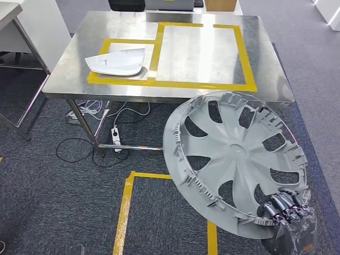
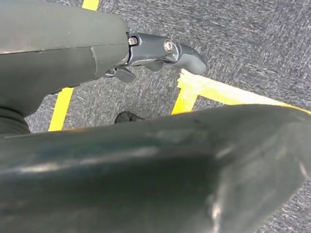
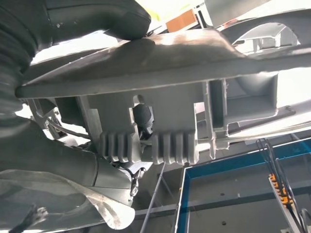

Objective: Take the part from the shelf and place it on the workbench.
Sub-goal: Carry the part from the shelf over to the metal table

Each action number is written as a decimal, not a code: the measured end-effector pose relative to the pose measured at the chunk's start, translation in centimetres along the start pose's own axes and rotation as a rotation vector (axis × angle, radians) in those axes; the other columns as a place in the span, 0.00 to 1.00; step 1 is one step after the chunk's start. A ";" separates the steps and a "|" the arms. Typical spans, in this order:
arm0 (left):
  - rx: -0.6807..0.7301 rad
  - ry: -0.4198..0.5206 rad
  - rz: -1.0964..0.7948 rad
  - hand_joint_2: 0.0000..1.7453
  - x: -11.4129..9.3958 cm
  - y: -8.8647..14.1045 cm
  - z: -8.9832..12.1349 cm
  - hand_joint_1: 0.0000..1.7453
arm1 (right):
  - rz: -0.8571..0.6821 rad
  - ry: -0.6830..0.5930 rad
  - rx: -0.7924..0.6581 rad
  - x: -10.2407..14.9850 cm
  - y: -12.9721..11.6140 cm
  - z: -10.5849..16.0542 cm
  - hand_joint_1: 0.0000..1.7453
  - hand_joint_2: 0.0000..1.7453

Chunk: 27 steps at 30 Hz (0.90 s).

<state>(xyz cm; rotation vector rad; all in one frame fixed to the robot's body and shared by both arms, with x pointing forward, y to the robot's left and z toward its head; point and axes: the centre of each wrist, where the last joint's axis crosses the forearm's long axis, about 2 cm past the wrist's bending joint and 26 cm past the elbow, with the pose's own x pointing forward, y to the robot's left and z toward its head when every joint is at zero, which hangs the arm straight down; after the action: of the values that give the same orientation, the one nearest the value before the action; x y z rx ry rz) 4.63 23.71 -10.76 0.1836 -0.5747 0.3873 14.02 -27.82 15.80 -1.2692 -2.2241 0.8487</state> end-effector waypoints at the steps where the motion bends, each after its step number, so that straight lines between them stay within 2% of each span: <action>1: 0.001 0.000 0.000 0.00 0.0 0.0 0.0 0.00 | -0.001 0.000 0.000 0.0 0.0 0.0 1.00 1.00; 27: -0.003 -0.011 -0.006 0.00 -0.1 -0.1 0.1 0.00 | -0.013 -0.047 -0.010 0.1 0.0 0.0 1.00 1.00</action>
<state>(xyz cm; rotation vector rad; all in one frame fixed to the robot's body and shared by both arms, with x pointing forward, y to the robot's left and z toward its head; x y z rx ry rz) 4.54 23.60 -10.76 0.1844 -0.5857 0.3794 13.99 -27.74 15.80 -1.2508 -2.2737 0.8723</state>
